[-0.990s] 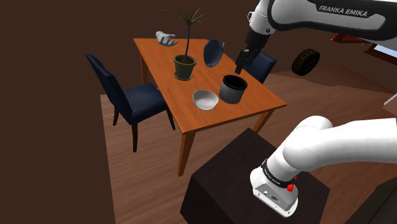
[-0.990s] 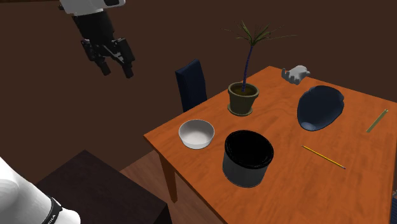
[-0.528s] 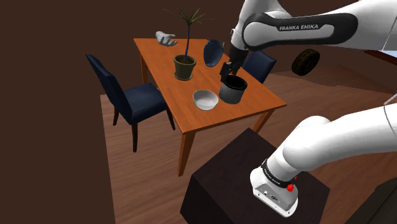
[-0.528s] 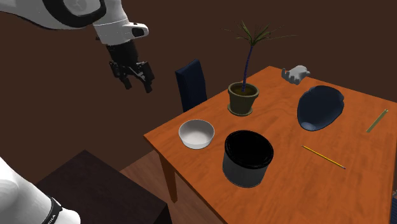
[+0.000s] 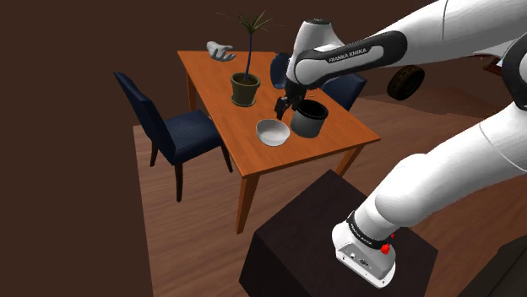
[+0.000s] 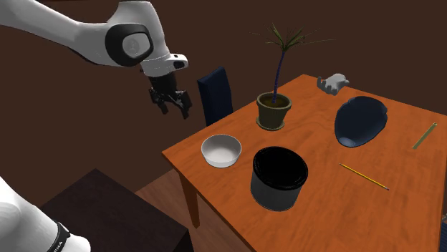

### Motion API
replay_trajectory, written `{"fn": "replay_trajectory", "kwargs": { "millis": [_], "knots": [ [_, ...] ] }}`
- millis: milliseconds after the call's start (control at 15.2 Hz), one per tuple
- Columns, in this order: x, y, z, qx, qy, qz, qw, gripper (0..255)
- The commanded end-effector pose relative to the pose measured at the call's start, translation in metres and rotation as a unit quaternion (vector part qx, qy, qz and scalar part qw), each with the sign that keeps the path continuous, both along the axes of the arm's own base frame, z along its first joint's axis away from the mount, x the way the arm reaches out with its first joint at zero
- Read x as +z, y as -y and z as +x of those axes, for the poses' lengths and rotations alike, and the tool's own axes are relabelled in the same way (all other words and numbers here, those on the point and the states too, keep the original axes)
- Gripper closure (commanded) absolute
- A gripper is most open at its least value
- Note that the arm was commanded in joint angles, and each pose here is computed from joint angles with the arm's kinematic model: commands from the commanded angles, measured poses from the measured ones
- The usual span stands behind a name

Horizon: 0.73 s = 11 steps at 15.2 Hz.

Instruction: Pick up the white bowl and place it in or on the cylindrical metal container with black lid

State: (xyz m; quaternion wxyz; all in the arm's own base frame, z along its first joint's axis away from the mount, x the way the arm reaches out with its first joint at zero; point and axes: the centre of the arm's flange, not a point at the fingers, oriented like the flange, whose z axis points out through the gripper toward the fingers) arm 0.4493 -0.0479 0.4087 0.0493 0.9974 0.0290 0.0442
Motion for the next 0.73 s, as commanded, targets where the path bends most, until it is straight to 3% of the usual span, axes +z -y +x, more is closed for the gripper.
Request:
{"fn": "replay_trajectory", "kwargs": {
  "millis": [0, 660],
  "knots": [
    [-0.022, 0.003, 0.016, -0.003, 0.001, 0.000, 1.0000, 0],
    [-0.129, 0.016, 0.093, -0.017, 0.003, -0.003, 0.9998, 0]
  ]
}}
